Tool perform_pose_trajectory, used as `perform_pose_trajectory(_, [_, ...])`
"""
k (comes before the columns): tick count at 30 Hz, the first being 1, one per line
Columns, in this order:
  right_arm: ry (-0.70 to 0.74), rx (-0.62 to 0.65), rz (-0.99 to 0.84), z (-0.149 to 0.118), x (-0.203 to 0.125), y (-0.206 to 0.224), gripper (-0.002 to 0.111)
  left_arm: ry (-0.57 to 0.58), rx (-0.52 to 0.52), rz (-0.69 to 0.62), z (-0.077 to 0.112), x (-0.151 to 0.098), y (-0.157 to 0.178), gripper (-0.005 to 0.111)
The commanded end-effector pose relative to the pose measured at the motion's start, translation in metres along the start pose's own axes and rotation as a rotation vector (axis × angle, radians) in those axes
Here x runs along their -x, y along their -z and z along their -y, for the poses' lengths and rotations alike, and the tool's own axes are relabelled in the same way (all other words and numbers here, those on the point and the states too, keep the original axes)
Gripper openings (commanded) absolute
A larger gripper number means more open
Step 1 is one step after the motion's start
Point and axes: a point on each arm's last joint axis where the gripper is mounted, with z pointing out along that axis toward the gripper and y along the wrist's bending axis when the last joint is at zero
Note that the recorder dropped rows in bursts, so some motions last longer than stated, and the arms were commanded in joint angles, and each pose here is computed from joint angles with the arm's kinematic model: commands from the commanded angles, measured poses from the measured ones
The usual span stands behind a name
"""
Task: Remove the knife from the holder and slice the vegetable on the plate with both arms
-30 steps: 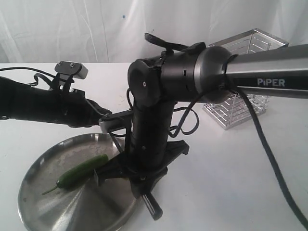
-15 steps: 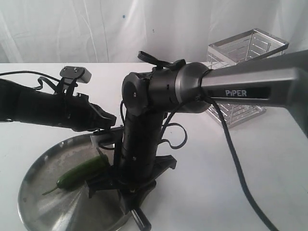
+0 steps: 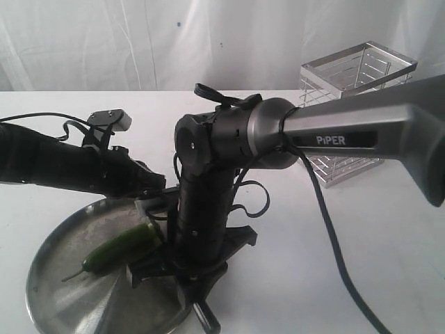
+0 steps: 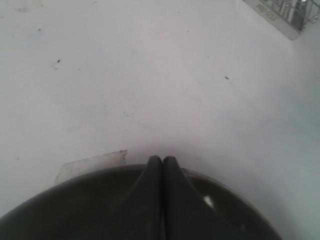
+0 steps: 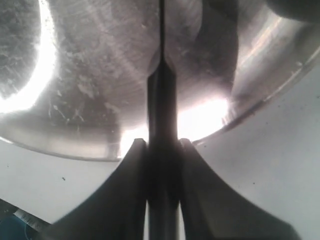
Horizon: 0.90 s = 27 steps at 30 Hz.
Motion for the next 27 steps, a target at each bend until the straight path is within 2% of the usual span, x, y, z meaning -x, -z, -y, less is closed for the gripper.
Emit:
perform_pose_trajectory(1, [-0.007, 0.022, 0.061, -0.0024, 0.0046, 0.0078, 0.0, -0.017, 0.003, -0.027, -0.0004, -0.0047, -0.0013, 0.0])
perform_pose_trajectory(4, [-0.007, 0.023, 0.068, -0.0025, 0.0052, 0.0078, 0.0, -0.021, 0.003, -0.031, -0.0003, -0.0052, -0.0013, 0.0])
perform_pose_trajectory(9, [-0.007, 0.023, 0.072, -0.0025, 0.0056, 0.0079, 0.0, 0.121, -0.027, -0.033, 0.0026, -0.0051, -0.0012, 0.0])
perform_pose_trajectory(13, [-0.007, 0.024, 0.08, -0.0026, 0.0063, 0.0079, 0.0, 0.19, -0.064, -0.008, 0.0059, -0.0021, -0.0011, 0.0])
perform_pose_trajectory(19, [-0.007, 0.024, 0.08, -0.0026, 0.0063, 0.0079, 0.0, 0.33, 0.011, 0.016, -0.0012, -0.0007, -0.0013, 0.0])
perform_pose_trajectory(21, [-0.007, 0.024, 0.08, -0.0026, 0.0063, 0.0079, 0.0, 0.368, 0.008, 0.037, -0.0018, 0.0013, -0.001, 0.0])
perform_pose_trajectory(27, [-0.008, 0.023, 0.078, -0.0024, 0.006, 0.0075, 0.0, 0.357, -0.002, 0.03, -0.0008, 0.0008, -0.001, 0.0])
